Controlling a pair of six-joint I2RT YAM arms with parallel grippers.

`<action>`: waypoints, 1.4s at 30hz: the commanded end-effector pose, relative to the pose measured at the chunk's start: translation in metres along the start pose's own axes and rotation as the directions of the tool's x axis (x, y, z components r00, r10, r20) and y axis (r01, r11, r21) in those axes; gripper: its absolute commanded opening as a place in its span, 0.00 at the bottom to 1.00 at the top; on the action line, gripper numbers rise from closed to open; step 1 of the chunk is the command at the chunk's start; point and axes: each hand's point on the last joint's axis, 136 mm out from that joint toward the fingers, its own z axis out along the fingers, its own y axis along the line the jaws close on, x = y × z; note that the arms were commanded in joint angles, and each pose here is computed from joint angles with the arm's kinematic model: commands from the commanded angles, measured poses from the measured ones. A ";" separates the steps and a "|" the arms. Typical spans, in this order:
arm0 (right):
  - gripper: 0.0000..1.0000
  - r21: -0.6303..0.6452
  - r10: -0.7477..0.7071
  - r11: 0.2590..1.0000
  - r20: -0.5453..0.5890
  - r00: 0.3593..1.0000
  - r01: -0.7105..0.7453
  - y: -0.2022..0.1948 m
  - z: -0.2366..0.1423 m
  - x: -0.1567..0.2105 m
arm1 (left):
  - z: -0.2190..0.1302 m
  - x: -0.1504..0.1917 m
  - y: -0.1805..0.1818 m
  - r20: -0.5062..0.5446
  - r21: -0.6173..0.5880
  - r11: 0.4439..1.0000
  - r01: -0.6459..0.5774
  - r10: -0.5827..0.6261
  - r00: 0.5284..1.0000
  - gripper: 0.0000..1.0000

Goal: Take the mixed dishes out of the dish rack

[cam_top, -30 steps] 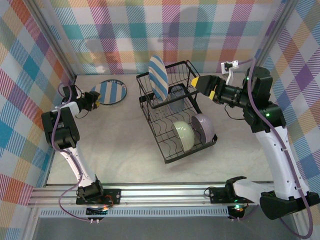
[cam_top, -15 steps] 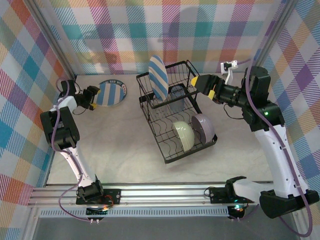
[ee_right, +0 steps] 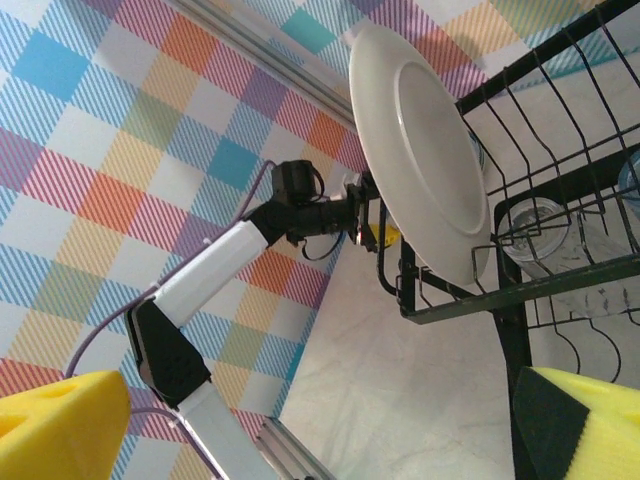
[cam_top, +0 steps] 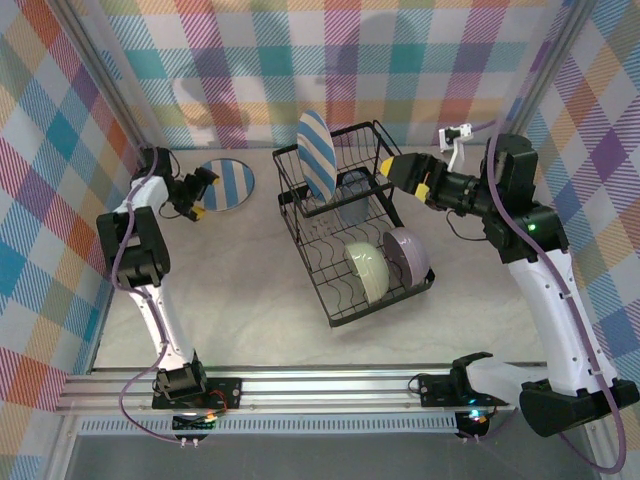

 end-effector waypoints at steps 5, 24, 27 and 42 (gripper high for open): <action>0.99 0.048 -0.086 0.995 -0.009 0.996 0.086 0.000 -0.003 0.004 | -0.007 0.000 0.010 0.001 -0.106 0.994 0.005 -0.005 1.000 0.96; 0.97 0.246 -0.285 0.912 -0.199 0.938 0.329 -0.001 0.060 -0.006 | -0.132 0.019 -0.001 0.129 -0.257 0.958 -0.124 0.161 0.978 1.00; 0.94 0.262 -0.302 0.897 -0.223 0.927 0.355 -0.001 0.076 -0.011 | -0.150 0.040 -0.028 0.123 -0.133 0.973 -0.191 0.207 0.971 1.00; 0.76 0.323 -0.325 0.855 -0.277 0.904 0.406 -0.016 0.145 -0.021 | -0.212 0.232 -0.156 0.091 0.485 0.745 -0.458 0.477 0.874 1.00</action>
